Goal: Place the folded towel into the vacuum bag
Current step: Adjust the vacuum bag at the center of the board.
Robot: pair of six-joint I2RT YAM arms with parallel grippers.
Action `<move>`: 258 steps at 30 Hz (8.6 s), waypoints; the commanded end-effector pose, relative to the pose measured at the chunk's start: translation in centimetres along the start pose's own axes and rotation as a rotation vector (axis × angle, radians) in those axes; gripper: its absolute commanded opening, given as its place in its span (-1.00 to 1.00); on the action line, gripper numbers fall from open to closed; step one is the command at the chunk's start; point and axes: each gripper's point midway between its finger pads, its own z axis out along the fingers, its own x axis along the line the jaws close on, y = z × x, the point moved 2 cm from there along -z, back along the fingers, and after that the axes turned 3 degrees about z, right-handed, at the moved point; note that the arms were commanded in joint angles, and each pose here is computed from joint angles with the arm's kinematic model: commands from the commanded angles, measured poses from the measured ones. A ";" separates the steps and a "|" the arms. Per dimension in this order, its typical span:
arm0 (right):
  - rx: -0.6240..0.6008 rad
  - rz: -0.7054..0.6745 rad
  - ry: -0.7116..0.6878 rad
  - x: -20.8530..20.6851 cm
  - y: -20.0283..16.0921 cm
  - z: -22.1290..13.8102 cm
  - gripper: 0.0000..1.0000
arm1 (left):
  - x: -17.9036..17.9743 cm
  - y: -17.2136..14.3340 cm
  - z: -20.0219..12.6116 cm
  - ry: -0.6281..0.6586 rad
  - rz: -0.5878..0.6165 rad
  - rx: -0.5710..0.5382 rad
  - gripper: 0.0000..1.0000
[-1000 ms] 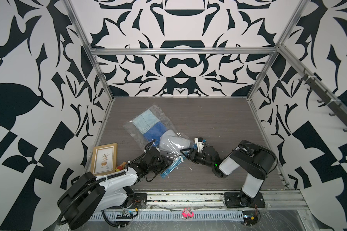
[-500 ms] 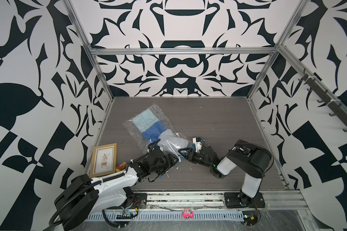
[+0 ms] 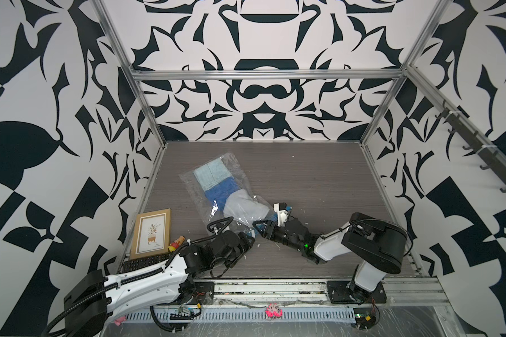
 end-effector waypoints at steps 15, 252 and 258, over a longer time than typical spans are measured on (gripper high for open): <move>0.003 -0.016 0.128 5.5 -0.9 0.6 0.04 | 1.9 6.1 -1.7 -0.087 -0.107 -0.422 0.54; -0.412 -0.512 -0.192 22.3 17.3 -21.3 0.27 | -32.4 23.9 -9.7 -0.541 0.490 -0.286 -1.00; -0.351 -0.428 -0.192 20.0 15.7 -20.6 0.27 | -18.3 14.0 -5.0 -0.321 0.424 -0.148 -0.91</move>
